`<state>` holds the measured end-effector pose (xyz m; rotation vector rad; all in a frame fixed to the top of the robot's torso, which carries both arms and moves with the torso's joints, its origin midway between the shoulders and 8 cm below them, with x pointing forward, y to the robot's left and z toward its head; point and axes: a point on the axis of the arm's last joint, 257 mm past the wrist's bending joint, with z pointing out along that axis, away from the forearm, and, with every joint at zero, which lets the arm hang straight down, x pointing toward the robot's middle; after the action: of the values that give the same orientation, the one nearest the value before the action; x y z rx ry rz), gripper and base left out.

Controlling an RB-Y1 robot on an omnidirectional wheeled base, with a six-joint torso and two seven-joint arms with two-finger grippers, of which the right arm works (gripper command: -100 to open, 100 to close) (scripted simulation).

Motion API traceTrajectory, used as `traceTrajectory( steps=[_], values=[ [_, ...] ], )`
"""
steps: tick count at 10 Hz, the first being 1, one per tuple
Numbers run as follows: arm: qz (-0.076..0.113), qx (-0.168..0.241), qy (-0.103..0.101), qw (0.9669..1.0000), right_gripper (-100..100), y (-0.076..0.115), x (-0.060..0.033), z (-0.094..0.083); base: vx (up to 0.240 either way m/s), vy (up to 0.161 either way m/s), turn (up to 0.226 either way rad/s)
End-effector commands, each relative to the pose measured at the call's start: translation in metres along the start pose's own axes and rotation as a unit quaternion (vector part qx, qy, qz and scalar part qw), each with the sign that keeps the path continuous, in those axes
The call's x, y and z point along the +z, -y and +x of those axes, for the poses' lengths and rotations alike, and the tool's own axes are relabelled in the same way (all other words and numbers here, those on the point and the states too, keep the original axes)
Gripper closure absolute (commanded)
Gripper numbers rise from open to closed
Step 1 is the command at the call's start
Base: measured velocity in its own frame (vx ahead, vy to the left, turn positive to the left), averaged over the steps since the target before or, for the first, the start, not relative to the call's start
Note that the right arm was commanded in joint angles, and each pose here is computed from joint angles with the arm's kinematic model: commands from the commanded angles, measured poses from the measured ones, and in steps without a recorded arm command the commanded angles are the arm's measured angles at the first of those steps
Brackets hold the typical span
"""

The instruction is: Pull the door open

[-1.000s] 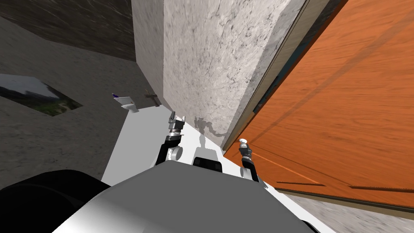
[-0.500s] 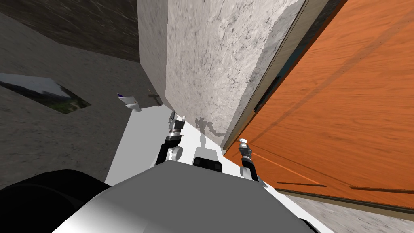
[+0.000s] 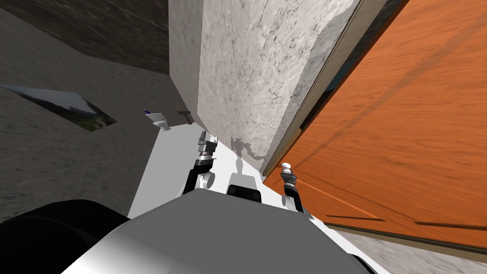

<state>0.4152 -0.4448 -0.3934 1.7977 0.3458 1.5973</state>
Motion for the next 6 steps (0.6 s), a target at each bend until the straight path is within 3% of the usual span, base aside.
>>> traceTrajectory(
  steps=[1, 6],
  values=[
    [-0.004, 0.029, -0.001, 0.9996, 100, -0.0015, 0.0021, 0.0017, -0.035, -0.002, 0.046],
    [-0.007, 0.093, 0.003, 0.9956, 100, -0.0020, 0.0044, 0.0011, -0.037, -0.009, 0.039]
  ],
)
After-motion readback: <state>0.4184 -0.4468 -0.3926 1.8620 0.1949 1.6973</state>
